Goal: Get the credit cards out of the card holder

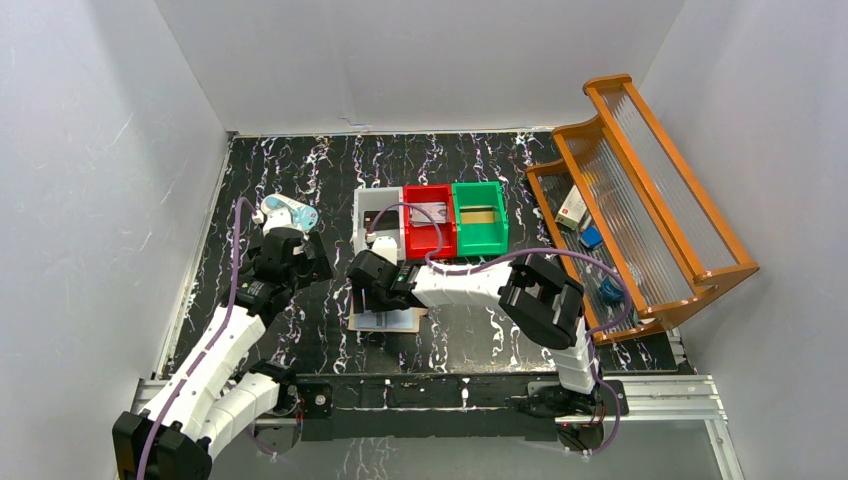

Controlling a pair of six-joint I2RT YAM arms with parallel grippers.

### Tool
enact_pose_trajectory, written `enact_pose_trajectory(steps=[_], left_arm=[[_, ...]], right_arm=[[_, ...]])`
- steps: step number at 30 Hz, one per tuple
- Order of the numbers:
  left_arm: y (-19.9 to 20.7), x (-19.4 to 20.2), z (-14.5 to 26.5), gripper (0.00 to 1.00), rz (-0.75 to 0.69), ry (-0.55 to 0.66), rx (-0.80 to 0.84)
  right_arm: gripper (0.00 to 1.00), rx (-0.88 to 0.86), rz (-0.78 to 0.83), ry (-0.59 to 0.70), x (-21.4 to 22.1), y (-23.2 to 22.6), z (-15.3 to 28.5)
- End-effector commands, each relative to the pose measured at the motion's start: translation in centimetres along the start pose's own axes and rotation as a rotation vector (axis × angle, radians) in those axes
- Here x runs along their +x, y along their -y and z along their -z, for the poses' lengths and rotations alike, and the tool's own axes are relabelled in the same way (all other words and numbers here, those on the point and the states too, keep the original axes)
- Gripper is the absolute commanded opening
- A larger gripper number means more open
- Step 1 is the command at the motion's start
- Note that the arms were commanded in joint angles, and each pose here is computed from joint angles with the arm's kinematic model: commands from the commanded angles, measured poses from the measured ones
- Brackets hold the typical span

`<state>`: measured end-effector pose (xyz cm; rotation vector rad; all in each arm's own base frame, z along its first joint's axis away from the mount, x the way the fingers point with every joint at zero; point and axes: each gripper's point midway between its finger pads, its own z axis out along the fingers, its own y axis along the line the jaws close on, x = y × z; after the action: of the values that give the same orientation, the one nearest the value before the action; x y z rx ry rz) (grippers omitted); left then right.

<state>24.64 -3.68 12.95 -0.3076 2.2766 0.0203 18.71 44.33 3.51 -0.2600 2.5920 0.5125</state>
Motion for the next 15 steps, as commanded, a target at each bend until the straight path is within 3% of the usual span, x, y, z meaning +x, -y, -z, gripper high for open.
enact_pose_trajectory(steps=[1, 15], left_arm=[[-0.15, -0.2, 0.16, 0.98, 0.001, 0.006, -0.003], [-0.29, -0.33, 0.27, 0.98, 0.004, 0.014, -0.008]], right_arm=[[0.75, 0.165, 0.057, -0.116, 4.02, 4.55, -1.95], [0.69, 0.227, 0.084, -0.094, 3.94, 4.58, -1.95]])
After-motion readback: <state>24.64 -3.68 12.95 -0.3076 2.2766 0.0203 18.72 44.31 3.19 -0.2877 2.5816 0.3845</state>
